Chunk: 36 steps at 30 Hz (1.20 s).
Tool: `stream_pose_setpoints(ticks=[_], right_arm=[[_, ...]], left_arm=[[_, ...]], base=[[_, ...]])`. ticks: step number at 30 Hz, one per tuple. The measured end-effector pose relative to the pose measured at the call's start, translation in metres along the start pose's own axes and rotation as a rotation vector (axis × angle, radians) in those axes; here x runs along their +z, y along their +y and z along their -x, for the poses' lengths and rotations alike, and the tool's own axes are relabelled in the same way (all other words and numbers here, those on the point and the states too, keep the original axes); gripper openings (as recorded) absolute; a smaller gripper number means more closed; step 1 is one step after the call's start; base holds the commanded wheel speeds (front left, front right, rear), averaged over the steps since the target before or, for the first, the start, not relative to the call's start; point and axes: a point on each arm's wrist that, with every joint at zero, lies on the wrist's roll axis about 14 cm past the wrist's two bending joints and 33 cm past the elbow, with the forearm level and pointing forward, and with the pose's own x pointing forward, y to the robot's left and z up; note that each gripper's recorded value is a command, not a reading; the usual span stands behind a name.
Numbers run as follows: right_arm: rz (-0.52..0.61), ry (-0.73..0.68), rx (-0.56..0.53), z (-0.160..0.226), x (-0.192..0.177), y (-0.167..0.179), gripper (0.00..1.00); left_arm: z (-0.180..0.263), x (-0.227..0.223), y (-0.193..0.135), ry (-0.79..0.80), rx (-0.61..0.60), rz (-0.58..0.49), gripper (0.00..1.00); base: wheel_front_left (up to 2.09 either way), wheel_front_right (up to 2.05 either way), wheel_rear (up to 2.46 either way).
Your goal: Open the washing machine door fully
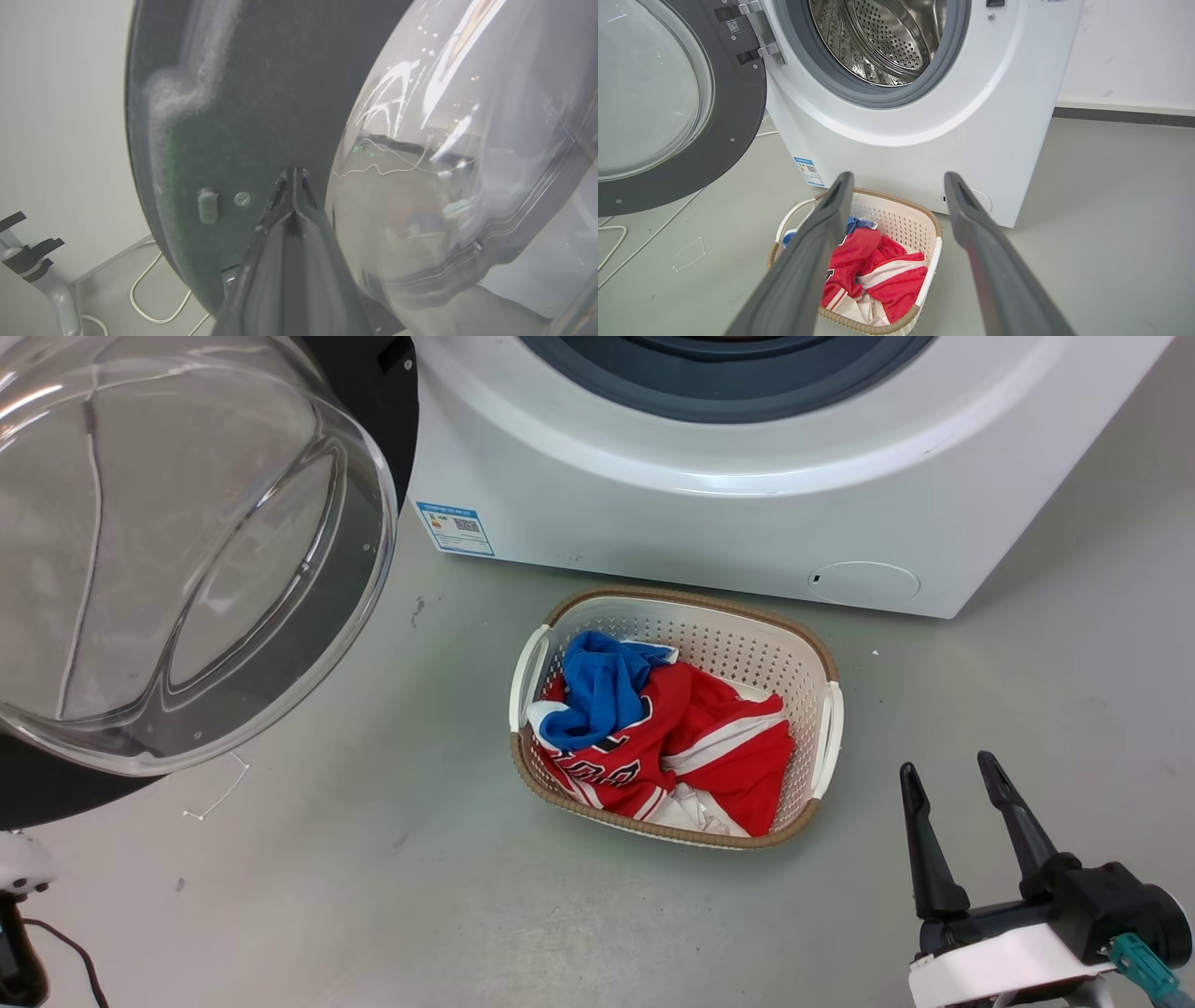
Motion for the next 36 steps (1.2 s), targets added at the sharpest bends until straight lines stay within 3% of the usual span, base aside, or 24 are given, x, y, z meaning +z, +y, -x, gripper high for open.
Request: stream_pose_setpoints(ticks=[12,20,27,36], right_arm=[[0.003,-0.028,-0.009,0.006,0.012,-0.001,1.0],[0.005,-0.06,-0.022,0.03,0.027,0.002,1.0],[0.025,-0.123,-0.041,0.052,0.05,0.001,1.0],[0.054,-0.225,-0.074,0.073,0.082,-0.004,1.0]], left_arm=[[0.009,-0.001,-0.001,0.003,-0.003,0.003,0.0],[0.038,0.002,-0.001,-0.002,-0.044,-0.005,0.0],[0.065,0.021,-0.011,-0.065,-0.127,0.002,0.0],[0.096,0.064,-0.055,-0.203,-0.29,0.044,0.0]], base=[[0.0,0.0,0.0],[0.0,0.0,0.0],[0.0,0.0,0.0],[0.0,0.0,0.0]])
